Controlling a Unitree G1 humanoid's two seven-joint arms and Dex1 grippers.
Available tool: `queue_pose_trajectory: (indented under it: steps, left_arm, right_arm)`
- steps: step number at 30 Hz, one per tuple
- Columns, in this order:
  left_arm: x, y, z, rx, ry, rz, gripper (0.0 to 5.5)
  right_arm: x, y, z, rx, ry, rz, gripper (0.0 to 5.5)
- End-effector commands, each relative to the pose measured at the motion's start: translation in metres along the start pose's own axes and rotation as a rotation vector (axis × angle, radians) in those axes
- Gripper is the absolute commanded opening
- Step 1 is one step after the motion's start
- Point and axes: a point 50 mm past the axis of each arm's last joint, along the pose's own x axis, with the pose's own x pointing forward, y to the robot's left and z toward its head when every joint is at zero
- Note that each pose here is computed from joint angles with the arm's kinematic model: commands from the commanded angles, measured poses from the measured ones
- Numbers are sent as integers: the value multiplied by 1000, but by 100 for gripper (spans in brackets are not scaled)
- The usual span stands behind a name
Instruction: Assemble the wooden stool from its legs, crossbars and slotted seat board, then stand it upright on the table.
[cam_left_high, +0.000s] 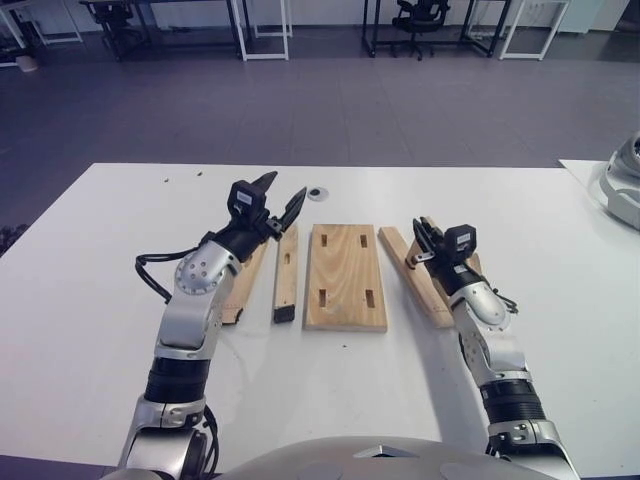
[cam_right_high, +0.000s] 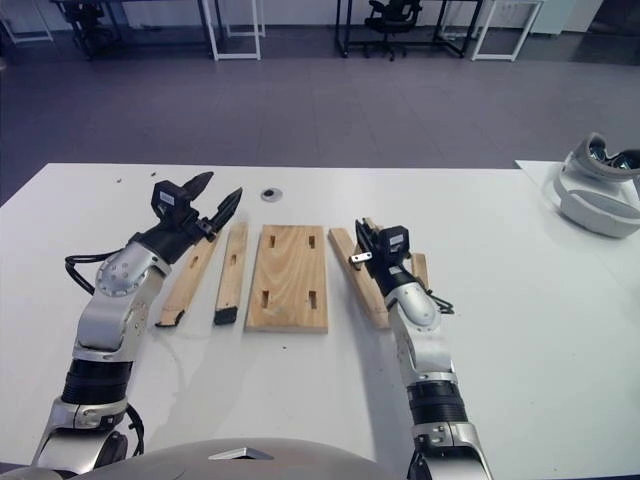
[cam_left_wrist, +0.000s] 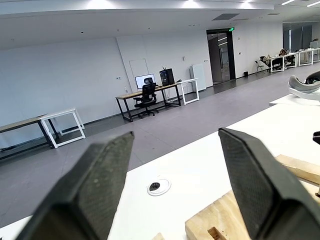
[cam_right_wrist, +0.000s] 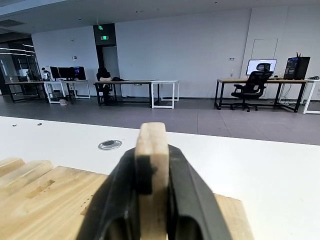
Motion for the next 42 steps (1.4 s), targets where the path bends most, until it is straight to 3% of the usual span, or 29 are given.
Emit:
queue_pose_trajectory:
  steps: [1,4,6,18,27,34,37,42]
  left_arm:
    - [0,1,-1,5,15,11,311]
    - [2,-1,-1,1,8,11,311]
    - [1,0,0,0,5,17,311]
    - [-1,-1,-2,-4,10,30,311]
    - [-1,-3,-4,-3,17,30,311]
    - [5,-9,-2,-121,-2,38,311]
    - [8,-11,-3,-281,6,56,311]
    - [16,-12,7,-650,-33,51,311]
  right_arm:
    - [-11,-6,-22,51,153,-4,91]
    - [2,-5,-6,20,147,45,145]
    - [2,-8,-10,-23,241,53,172]
    - [-26,-1,-11,-51,588,81,382]
    - [-35,-5,-16,-109,696,44,382]
    - [-26,-4,-12,-164,660,55,261]
    - [-17,-7,-1,-172,587,47,209]
    - [5,4,56,-365,263,248,209]
